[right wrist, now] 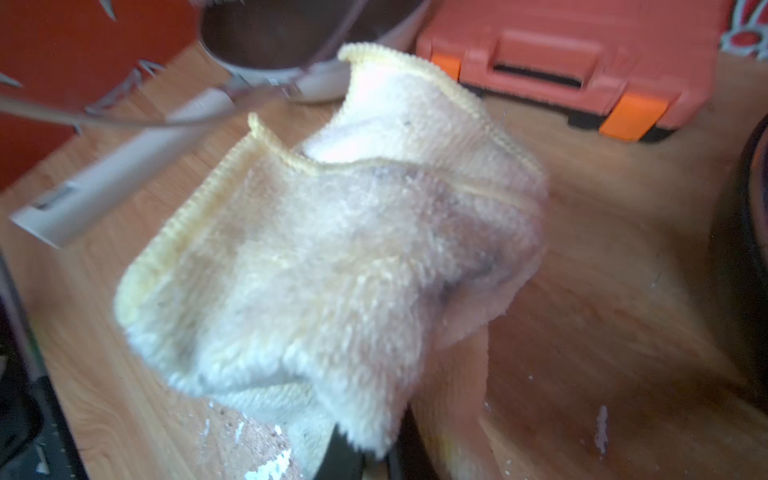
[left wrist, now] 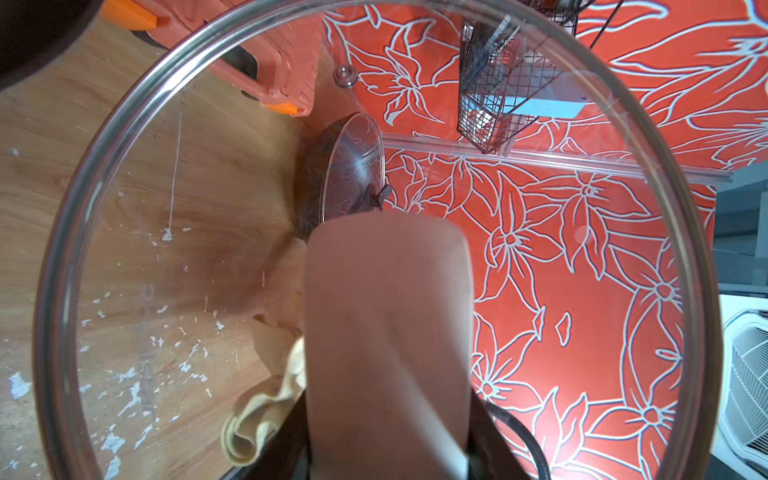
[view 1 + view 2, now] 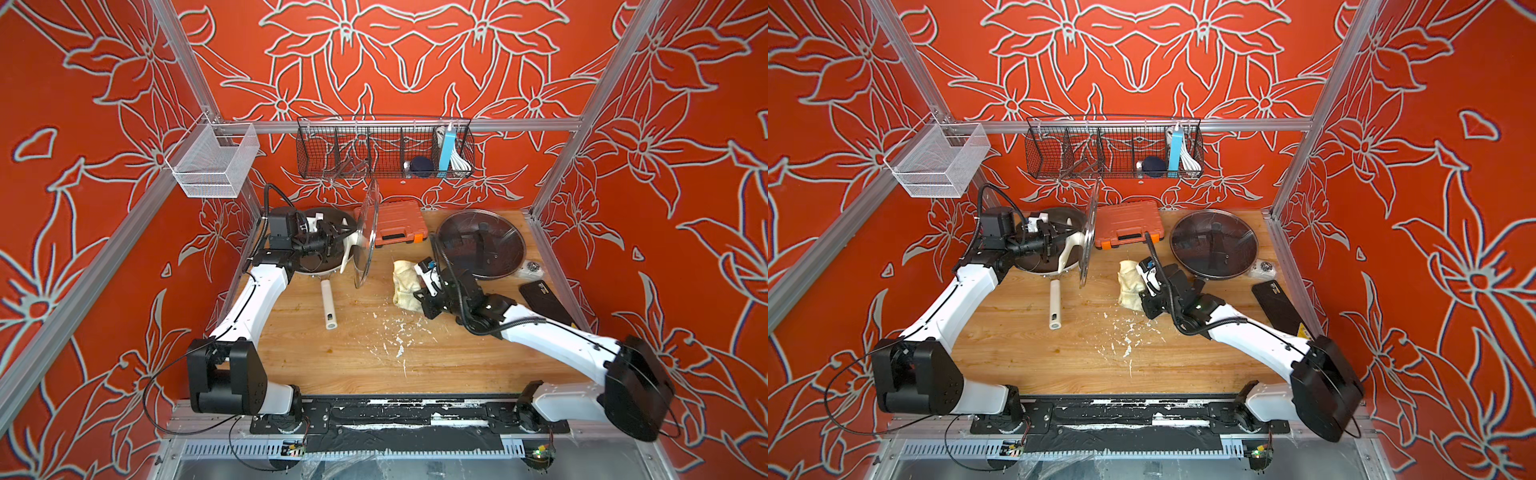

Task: Wipe the pot lid with a cloth
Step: Pick up the cleaning item at the center of the board, then wipe the pot lid.

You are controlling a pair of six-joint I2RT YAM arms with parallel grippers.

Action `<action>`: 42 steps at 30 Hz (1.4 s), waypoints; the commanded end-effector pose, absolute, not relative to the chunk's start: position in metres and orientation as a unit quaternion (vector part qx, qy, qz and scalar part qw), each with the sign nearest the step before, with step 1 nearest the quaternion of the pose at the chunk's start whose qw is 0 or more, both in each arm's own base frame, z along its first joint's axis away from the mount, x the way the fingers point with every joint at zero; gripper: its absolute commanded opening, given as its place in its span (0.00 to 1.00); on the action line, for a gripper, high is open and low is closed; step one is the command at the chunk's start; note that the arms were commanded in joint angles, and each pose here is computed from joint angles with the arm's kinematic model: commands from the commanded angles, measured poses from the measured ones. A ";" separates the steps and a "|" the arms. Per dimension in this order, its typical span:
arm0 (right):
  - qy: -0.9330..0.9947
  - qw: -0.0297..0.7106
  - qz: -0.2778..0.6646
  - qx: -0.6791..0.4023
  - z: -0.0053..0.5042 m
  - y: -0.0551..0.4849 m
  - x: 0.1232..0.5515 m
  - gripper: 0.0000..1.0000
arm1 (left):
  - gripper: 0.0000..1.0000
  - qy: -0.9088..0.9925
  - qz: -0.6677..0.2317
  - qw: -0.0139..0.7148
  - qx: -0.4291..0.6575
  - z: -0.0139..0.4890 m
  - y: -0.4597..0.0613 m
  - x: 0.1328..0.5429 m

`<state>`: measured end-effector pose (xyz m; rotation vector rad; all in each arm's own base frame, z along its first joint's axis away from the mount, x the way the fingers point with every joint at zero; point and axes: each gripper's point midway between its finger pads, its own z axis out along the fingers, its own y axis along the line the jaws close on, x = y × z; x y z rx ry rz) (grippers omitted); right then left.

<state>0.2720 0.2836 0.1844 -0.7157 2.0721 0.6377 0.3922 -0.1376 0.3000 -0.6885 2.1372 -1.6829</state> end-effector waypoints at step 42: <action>0.681 0.432 0.561 -0.187 0.250 0.340 0.286 0.00 | 0.00 0.696 -0.706 0.127 -0.031 0.355 -0.226 0.380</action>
